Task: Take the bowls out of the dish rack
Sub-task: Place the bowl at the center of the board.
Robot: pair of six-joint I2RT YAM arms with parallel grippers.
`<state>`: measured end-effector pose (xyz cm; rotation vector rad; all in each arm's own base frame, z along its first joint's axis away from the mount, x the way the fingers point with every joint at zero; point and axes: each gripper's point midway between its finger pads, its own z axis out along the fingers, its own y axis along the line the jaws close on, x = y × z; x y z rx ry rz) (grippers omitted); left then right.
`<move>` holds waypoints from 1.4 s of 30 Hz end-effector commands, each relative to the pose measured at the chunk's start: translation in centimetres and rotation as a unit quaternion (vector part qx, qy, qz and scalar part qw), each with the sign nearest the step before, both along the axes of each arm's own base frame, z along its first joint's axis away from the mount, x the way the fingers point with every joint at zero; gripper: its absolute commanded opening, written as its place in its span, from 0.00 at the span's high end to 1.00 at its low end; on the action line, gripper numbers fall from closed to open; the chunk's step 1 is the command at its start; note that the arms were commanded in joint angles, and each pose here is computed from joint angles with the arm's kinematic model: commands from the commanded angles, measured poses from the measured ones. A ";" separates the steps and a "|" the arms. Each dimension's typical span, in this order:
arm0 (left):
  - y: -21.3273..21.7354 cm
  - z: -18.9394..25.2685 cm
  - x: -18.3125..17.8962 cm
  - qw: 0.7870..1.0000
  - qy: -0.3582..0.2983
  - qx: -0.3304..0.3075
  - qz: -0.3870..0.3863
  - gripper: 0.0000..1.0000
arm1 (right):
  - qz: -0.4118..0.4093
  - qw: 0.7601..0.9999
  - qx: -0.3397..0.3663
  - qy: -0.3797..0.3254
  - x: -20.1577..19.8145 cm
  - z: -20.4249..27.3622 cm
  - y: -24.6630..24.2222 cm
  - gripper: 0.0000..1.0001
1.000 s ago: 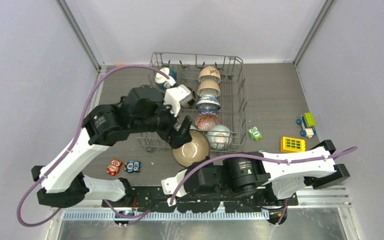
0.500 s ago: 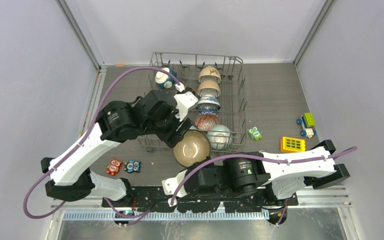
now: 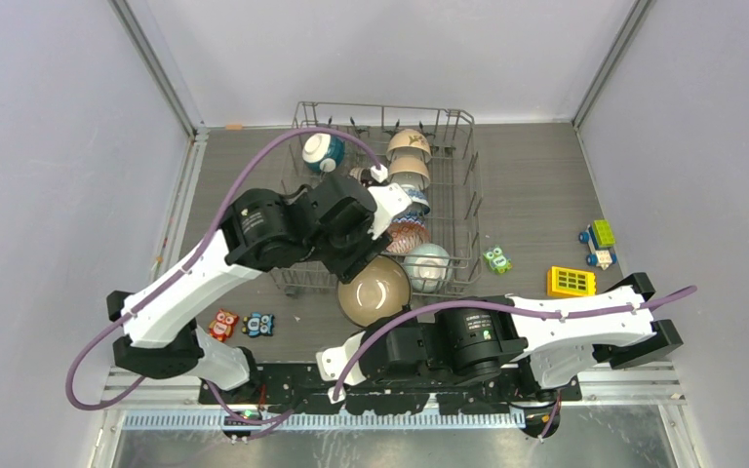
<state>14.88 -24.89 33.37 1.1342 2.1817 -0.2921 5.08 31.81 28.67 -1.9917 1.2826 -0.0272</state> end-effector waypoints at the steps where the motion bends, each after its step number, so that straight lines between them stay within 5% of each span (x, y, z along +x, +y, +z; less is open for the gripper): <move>1: 0.2 0.1 0.0 0.999 -0.017 0.029 -0.005 0.55 | -0.005 0.999 0.037 -0.020 0.6 2.2 0.3 0.99; 10: -0.2 -0.3 0.0 0.999 -0.020 0.042 -0.007 0.67 | -0.005 0.999 0.038 -0.019 0.6 2.2 0.2 0.99; 22: -0.6 0.3 0.0 0.999 -0.022 0.030 -0.006 1.00 | -0.001 0.999 0.029 -0.026 0.5 1.8 -0.1 0.97; 28: -0.9 0.7 -0.2 1.000 -0.020 0.017 -0.009 1.00 | -0.004 0.999 0.029 -0.016 0.1 1.5 -0.1 0.45; 32: -1.0 1.3 -0.1 1.000 -0.024 0.002 -0.004 1.00 | -0.008 0.999 0.047 0.003 -0.3 2.2 0.1 0.25; 33: -1.0 1.4 0.0 1.000 -0.028 0.000 0.000 1.00 | -0.010 0.998 0.058 0.012 -0.5 2.6 0.3 0.08; 34: -0.9 1.7 0.2 0.999 -0.033 -0.004 0.006 1.00 | -0.013 0.997 0.077 0.023 -0.7 3.6 0.5 0.01; 38: 0.1 3.3 1.9 0.995 -0.076 -0.023 0.055 1.00 | -0.031 0.978 0.191 0.076 -1.4 8.6 1.2 0.00; 42: 1.4 5.8 4.7 0.982 -0.104 -0.090 0.128 1.00 | -0.057 0.929 0.345 0.120 -0.9 14.2 0.7 0.00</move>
